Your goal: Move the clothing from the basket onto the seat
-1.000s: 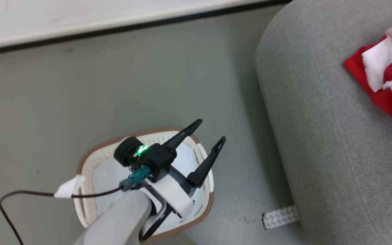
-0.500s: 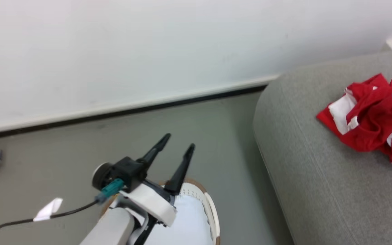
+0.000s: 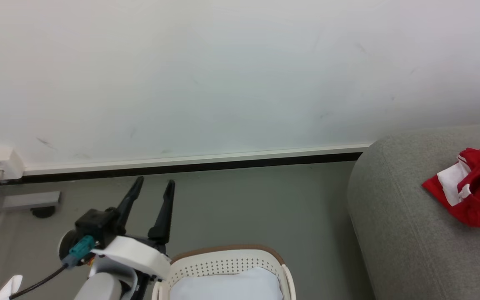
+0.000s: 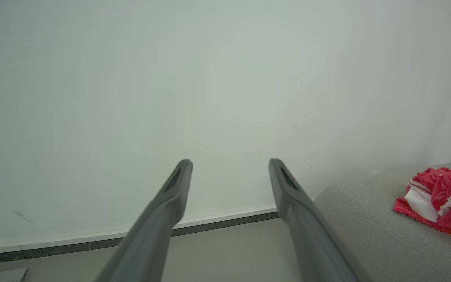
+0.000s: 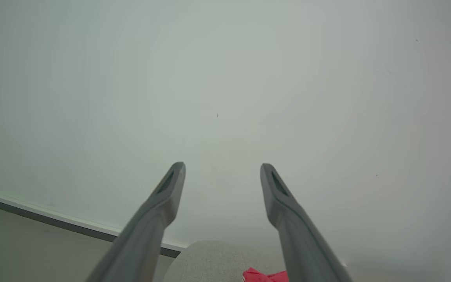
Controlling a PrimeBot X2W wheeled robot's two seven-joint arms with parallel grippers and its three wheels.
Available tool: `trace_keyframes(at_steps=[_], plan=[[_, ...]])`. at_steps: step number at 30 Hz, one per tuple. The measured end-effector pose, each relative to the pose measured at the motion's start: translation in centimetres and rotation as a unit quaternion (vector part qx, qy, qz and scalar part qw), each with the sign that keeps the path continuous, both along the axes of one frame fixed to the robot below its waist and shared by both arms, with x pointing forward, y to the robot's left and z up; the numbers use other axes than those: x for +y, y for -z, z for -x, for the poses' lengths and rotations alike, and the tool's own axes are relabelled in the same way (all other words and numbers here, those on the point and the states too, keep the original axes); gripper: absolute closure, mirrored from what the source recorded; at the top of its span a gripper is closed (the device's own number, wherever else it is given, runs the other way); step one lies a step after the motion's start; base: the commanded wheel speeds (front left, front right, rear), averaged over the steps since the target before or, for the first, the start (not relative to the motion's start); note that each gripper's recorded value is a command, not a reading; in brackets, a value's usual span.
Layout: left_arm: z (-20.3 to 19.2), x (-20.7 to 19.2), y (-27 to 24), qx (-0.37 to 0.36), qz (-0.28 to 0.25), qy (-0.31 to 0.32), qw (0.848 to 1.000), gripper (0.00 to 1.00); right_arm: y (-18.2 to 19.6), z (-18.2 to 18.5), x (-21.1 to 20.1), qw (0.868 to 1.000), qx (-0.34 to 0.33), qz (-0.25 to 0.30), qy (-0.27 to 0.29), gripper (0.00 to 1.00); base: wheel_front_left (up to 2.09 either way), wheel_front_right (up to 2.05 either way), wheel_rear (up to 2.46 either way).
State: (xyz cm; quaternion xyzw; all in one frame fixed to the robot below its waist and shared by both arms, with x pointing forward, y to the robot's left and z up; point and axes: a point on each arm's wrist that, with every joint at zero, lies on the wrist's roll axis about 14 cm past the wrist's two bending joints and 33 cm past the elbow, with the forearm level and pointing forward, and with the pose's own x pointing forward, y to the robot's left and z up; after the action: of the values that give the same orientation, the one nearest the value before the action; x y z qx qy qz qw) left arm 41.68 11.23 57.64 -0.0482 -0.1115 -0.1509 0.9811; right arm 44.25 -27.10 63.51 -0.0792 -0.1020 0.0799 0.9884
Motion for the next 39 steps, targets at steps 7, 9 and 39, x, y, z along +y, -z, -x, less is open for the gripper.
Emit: trace_keyframes(at_steps=[7,9,39], plan=[[1.3,4.0,0.5,0.003,0.018,-0.070,0.997,0.00,3.3,2.7,4.9,0.998,-0.016,-0.059,-0.030,0.00,0.00,0.00,0.00],[1.7,4.5,0.8,0.005,0.023,-0.078,0.997,0.00,4.3,3.8,5.9,0.996,-0.015,-0.077,-0.030,0.00,0.00,0.00,0.00],[3.8,5.4,6.4,0.075,0.021,-0.099,0.992,0.00,9.5,8.2,11.1,0.982,0.029,-0.185,-0.024,0.00,0.00,0.00,0.00]])
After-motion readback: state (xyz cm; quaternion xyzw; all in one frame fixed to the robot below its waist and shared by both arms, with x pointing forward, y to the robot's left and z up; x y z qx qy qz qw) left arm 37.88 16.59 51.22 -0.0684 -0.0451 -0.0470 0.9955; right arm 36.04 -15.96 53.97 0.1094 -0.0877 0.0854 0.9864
